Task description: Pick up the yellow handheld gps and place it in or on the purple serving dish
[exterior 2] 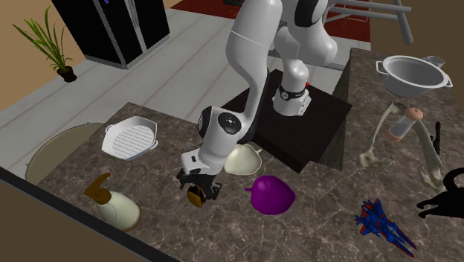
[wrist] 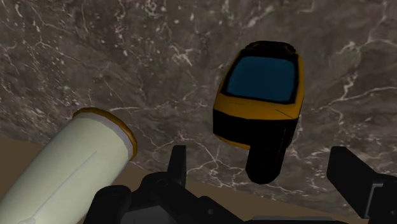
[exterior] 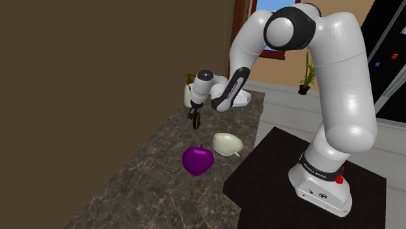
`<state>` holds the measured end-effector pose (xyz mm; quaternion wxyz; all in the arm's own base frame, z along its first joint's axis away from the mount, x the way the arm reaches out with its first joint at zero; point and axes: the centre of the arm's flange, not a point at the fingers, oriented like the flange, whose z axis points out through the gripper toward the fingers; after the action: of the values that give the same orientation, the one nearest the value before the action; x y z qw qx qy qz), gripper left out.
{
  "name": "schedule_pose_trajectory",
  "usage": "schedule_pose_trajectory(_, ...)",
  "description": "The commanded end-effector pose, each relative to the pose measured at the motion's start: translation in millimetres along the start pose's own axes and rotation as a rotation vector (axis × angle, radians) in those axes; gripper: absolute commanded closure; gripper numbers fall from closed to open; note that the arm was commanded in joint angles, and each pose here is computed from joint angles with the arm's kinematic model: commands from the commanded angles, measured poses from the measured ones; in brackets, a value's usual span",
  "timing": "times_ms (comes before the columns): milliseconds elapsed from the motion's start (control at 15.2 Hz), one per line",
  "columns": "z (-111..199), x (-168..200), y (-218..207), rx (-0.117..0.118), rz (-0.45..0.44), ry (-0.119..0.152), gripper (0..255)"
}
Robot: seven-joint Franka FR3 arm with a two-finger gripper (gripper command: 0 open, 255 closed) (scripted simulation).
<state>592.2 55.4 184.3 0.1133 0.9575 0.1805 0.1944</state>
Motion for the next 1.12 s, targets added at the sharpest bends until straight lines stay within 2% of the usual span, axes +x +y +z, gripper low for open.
schedule_pose_trajectory(0,0,0,0,0.0,0.0,0.0,0)
schedule_pose_trajectory(66,0,0,0,0.0,0.0,0.0,255)
schedule_pose_trajectory(660,0,0,0,0.0,0.0,0.0,255)
schedule_pose_trajectory(1056,-28,11,9,0.0,0.0,0.0,255)
